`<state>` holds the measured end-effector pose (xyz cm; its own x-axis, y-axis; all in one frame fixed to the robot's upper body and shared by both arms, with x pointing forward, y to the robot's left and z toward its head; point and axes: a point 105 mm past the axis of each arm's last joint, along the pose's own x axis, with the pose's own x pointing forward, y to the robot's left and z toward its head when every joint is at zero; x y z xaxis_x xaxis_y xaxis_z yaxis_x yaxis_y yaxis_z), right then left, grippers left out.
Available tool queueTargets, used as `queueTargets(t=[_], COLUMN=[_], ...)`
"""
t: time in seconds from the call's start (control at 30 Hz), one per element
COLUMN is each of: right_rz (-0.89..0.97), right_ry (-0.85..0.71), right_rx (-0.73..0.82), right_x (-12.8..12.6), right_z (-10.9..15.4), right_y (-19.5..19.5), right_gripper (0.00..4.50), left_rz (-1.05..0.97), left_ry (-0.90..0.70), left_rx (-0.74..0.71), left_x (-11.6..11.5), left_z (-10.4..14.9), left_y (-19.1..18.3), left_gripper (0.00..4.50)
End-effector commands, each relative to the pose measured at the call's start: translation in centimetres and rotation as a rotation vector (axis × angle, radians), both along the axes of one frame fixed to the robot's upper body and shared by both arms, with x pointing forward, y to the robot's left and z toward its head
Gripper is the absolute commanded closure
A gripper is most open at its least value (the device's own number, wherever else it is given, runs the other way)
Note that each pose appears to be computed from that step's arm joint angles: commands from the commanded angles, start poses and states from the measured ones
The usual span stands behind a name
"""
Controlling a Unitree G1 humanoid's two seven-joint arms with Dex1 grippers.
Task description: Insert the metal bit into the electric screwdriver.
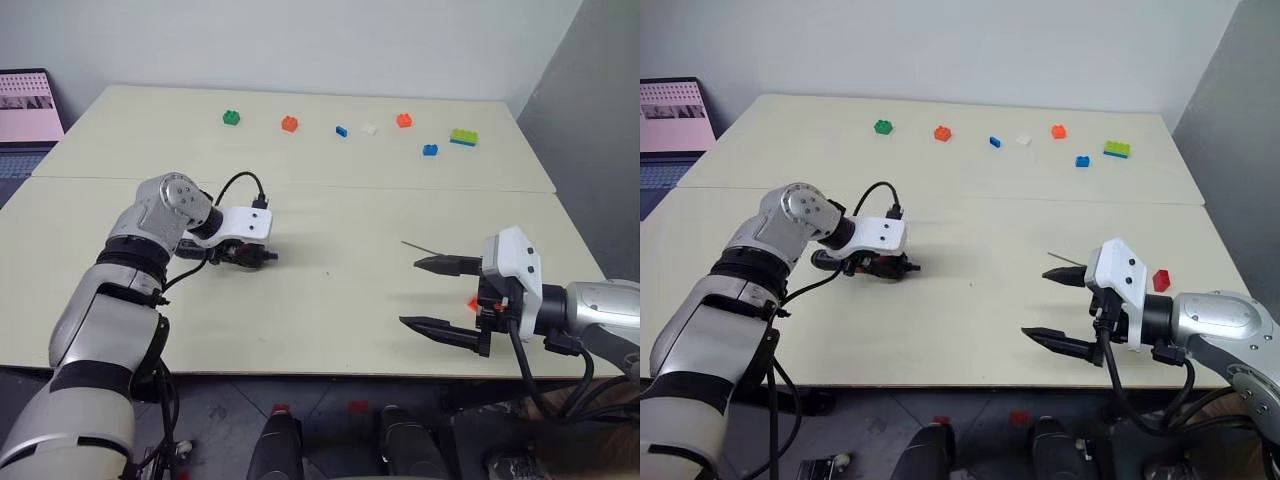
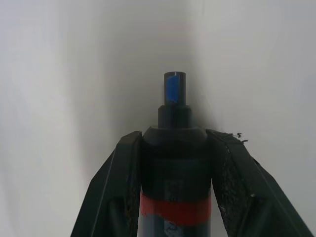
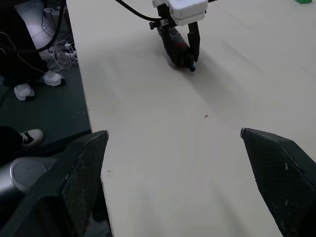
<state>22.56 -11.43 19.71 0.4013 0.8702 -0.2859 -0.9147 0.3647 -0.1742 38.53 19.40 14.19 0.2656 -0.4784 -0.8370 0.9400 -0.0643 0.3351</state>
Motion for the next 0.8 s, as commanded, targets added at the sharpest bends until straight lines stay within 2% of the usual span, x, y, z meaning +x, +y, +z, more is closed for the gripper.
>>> queueTargets(t=[0.03,0.23,0.57,0.7,0.8], right_rz=[0.007,0.031,0.08,0.058,0.038], right_ry=[-0.044,-0.066,-0.102,-0.118,-0.126], right_rx=[-0.001,0.054,0.125,0.117,0.103], right_x=[-0.3,-0.2,-0.3,-0.1,0.2], right_z=[1.2,3.0,5.8,6.4,6.6], right_y=[-0.1,-0.3,-0.2,-0.6,-0.9], right_gripper=[0.0,0.0,0.0,0.0,0.0], left_rz=[-0.005,0.018,0.025,0.003,0.056], left_ry=[-0.032,-0.007,-0.051,-0.108,-0.135], left_rx=[-0.2,-0.364,-0.578,-0.854,-1.006], left_x=[-0.3,-1.5,-1.8,-2.1,-2.0], left_z=[4.0,6.4,7.4,9.5,10.1], left_y=[-1.3,-2.6,-6.3,-9.3,-10.6], left_gripper=[2.88,2.88,2.88,2.88,2.88])
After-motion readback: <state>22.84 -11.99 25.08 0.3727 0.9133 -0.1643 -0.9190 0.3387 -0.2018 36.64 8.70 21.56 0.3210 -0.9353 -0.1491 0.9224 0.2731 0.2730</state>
